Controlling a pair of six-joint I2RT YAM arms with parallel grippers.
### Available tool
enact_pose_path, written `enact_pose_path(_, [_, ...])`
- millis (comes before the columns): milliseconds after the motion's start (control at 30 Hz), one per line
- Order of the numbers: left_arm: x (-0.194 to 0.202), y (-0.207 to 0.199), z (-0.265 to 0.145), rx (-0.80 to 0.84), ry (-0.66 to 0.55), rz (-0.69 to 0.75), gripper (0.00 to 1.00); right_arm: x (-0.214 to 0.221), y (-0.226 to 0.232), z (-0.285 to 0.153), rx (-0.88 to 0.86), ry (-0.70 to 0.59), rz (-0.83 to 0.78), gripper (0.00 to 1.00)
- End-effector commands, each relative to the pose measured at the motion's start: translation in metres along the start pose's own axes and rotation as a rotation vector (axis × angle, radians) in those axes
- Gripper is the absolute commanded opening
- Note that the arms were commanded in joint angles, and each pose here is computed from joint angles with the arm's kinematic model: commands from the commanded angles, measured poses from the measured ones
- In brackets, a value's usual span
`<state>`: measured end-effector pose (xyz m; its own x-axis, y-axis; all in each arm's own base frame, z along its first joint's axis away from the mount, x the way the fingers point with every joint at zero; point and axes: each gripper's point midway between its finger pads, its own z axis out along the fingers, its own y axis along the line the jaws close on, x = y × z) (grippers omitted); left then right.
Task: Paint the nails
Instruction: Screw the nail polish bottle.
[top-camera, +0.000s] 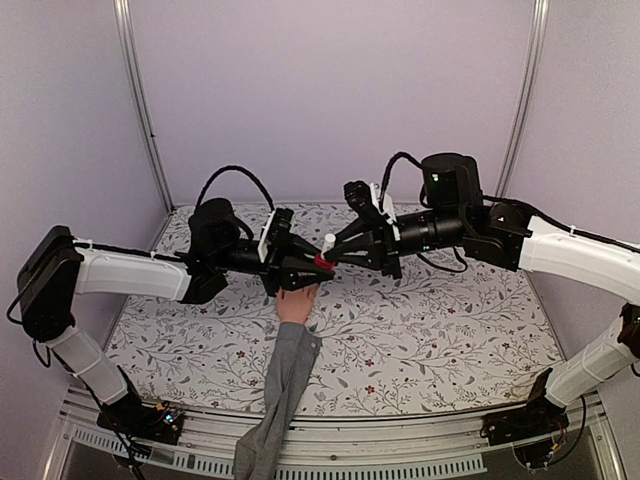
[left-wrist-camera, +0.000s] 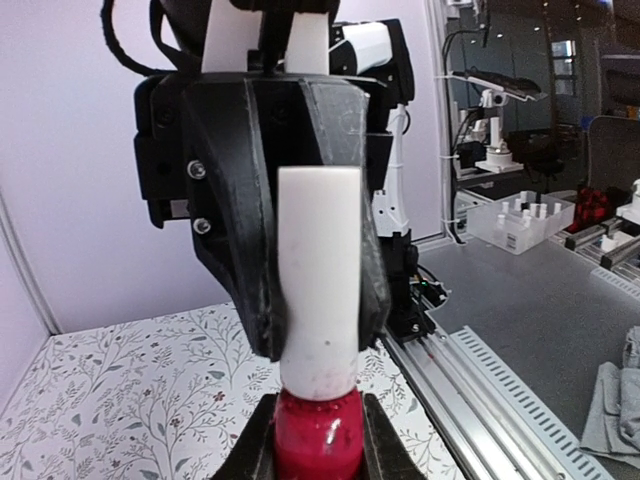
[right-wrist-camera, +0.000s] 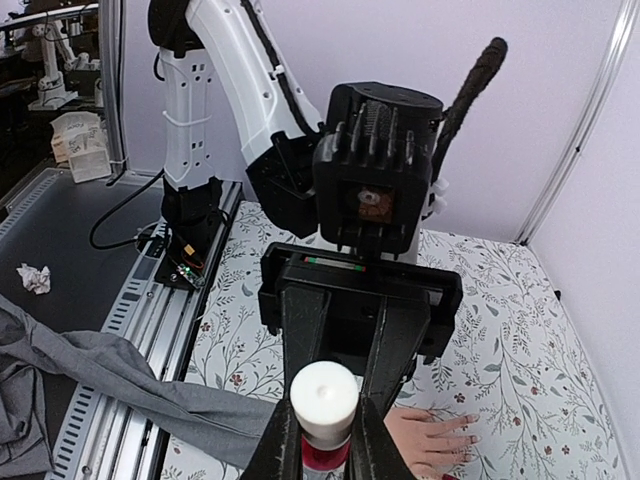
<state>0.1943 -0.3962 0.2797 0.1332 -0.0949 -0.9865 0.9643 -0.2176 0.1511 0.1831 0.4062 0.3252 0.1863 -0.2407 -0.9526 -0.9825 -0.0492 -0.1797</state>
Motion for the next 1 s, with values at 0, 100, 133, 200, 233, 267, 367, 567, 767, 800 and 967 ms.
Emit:
enact_pose_path(0, [-0.028,0.024,-0.01,-0.192,-0.067,0.099,0.0,0.004,-0.015,0.011,0.081,0.024,0.036,0.0])
enact_pose_path(100, [-0.029,0.033,-0.013,-0.258,-0.072,0.101,0.0,0.003,-0.024,0.012,0.126,0.021,0.046,0.0])
enact_pose_path(133, [-0.03,0.036,-0.014,-0.277,-0.079,0.109,0.0,0.004,-0.026,0.012,0.138,0.022,0.052,0.0])
enact_pose_path(200, [-0.031,0.041,-0.018,-0.322,-0.086,0.115,0.0,0.004,-0.031,0.013,0.163,0.019,0.062,0.0])
enact_pose_path(233, [-0.031,0.045,-0.02,-0.35,-0.089,0.116,0.0,0.004,-0.033,0.013,0.172,0.016,0.068,0.0])
enact_pose_path(267, [-0.032,0.05,-0.022,-0.381,-0.09,0.115,0.0,0.004,-0.035,0.014,0.178,0.013,0.073,0.0])
enact_pose_path(367, [-0.033,0.066,-0.03,-0.491,-0.101,0.104,0.0,0.005,-0.044,0.014,0.226,0.008,0.096,0.0])
enact_pose_path(567, [-0.031,0.082,-0.037,-0.625,-0.164,0.072,0.0,0.004,-0.069,0.015,0.347,-0.02,0.154,0.0])
enact_pose_path(767, [-0.019,0.098,-0.029,-0.757,-0.144,0.091,0.0,0.011,-0.087,0.02,0.426,-0.012,0.225,0.0])
enact_pose_path(800, [-0.016,0.101,-0.028,-0.787,-0.132,0.106,0.0,0.016,-0.09,0.022,0.437,0.0,0.239,0.0])
enact_pose_path(967, [-0.011,0.112,-0.028,-0.9,-0.126,0.12,0.0,0.027,-0.102,0.025,0.506,0.015,0.298,0.0])
